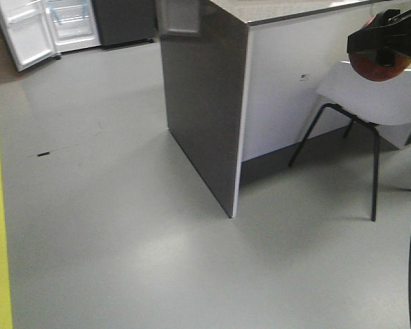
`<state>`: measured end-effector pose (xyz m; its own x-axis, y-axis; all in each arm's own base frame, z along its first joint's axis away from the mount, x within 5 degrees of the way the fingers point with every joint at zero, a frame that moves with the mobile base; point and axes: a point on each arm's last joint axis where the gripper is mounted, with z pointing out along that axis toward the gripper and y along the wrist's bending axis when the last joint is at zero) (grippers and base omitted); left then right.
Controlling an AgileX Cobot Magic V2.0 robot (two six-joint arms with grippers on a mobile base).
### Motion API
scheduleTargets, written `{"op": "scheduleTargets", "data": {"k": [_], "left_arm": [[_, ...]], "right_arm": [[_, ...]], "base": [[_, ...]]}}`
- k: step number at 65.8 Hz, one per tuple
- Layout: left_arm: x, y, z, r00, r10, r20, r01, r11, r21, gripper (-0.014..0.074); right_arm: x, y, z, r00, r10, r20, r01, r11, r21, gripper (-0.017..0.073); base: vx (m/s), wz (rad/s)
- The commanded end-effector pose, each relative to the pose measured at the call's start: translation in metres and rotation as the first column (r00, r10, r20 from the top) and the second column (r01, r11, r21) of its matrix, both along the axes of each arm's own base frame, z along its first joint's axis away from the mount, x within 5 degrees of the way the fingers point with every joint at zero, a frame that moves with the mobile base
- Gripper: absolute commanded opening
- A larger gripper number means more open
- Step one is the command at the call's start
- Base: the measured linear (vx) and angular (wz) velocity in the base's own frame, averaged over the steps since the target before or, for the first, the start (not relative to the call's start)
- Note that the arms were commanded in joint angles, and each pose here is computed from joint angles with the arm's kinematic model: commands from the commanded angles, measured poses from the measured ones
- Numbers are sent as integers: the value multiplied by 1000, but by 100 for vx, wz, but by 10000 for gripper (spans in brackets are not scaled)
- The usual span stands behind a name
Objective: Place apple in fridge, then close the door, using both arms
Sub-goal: 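Drive the base toward the open refrigerator holding the apple in the right gripper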
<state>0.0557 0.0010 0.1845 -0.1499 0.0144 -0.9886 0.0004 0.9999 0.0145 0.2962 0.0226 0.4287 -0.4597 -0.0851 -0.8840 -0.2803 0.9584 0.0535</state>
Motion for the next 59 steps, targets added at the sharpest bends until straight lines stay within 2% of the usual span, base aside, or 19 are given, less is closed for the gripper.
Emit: {"op": "scheduleTargets", "data": {"k": [1, 59], "left_arm": [[1, -1, 2, 998, -6, 64, 6, 1000, -8, -6], [1, -1, 2, 998, -6, 64, 6, 1000, -8, -6]], "right_arm": [[-9, -1, 25, 992, -23, 125, 20, 1000, 22, 172], [-9, -1, 25, 992, -23, 125, 20, 1000, 22, 172]], "base": [[5, 31], [10, 41]]}}
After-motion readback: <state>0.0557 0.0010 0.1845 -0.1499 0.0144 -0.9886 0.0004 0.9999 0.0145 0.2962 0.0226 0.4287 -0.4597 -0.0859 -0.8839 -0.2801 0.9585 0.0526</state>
